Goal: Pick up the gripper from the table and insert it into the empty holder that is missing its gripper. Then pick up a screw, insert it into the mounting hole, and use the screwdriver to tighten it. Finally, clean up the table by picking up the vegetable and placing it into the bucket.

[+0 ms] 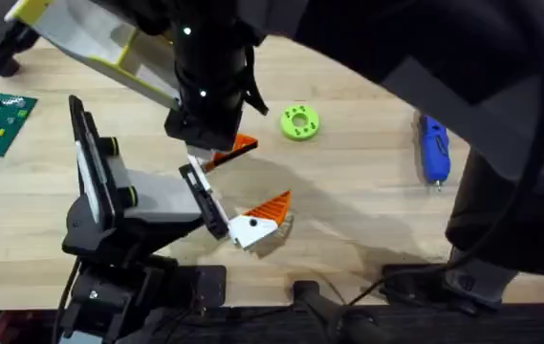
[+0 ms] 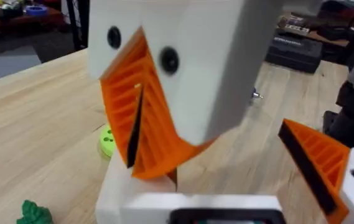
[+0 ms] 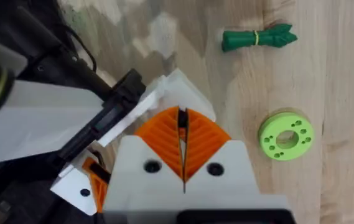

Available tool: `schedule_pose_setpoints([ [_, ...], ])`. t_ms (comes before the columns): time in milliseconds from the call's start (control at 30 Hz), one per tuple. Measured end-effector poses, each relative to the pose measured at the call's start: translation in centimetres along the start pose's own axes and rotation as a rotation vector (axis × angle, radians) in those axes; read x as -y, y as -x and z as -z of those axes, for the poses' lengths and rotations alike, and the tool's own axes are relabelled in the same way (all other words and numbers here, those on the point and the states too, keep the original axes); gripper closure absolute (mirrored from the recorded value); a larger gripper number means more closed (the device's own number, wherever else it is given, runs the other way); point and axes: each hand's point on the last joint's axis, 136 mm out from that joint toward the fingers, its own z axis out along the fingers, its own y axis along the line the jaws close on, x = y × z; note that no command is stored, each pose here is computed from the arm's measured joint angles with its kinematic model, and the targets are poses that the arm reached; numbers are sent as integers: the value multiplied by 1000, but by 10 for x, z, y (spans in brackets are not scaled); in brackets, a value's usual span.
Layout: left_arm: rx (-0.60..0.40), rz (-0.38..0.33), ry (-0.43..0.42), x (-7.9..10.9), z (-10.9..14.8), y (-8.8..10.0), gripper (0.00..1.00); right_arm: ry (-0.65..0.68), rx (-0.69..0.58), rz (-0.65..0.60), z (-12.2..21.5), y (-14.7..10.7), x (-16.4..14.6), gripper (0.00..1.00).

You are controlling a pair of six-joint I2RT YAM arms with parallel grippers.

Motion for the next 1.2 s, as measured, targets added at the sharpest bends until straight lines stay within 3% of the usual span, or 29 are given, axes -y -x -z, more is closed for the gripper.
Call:
schedule_pose_setpoints([
  [33,0,0,0,0,0,0,14,0,0,0,0,0,0,995],
  [67,0,1,0,0,0,0,14,0,0,-1,0,0,0,890],
  [233,0,0,0,0,0,0,15,-23,-7,-4,1,-2,7,190],
  [267,0,0,0,0,0,0,15,-33,-8,-9,1,-3,11,78],
  [300,0,0,0,0,0,0,14,-36,-7,-14,2,-4,14,28],
  [733,0,-1,0,0,0,0,14,-29,-14,-20,8,-7,11,8],
  [1200,0,-1,0,0,0,0,14,-47,113,-6,65,3,0,7],
])
